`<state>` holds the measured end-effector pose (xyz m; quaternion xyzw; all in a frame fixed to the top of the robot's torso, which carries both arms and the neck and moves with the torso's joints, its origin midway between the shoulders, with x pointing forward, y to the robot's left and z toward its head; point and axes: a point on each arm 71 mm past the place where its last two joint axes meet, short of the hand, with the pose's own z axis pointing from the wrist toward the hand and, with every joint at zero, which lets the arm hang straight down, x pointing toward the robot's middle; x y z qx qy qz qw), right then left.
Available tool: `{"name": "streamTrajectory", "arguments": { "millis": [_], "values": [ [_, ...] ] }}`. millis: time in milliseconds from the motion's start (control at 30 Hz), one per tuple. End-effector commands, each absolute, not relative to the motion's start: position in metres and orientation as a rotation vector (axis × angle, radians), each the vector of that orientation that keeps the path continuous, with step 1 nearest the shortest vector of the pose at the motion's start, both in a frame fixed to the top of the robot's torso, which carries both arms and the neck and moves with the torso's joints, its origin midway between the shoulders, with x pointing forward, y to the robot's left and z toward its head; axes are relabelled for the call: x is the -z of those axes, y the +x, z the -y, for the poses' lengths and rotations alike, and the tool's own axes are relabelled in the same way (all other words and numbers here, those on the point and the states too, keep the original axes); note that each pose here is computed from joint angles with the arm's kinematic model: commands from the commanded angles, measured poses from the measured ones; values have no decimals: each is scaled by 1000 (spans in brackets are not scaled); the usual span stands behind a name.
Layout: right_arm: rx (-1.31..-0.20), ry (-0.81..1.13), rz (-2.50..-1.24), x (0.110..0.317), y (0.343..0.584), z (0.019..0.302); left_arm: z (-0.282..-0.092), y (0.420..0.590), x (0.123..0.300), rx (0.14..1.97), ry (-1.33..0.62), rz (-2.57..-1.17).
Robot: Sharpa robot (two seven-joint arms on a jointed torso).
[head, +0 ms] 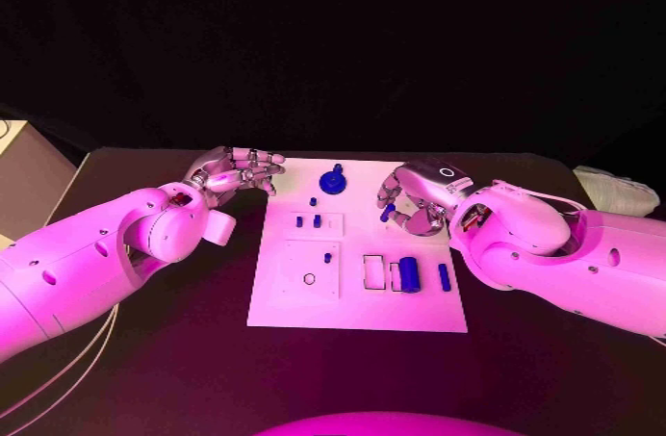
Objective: Assemble the parts on the task board
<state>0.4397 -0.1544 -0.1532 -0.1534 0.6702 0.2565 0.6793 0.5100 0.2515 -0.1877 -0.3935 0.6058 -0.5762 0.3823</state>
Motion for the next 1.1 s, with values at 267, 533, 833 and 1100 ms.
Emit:
{"name": "streamTrajectory", "arguments": {
  "millis": [267,533,833,1100],
  "values": [
    [-715,-400,-1521,155,420,106,-245,510,188,1501,-992,-1557],
    [-822,-446,-1531,174,401,69,-242,511,189,1507,-993,-1559],
    [-872,-473,-1534,186,391,49,-244,511,189,1504,-995,-1559],
    [-877,-477,-1544,194,390,45,-244,511,189,1503,-994,-1560]
  ]
}}
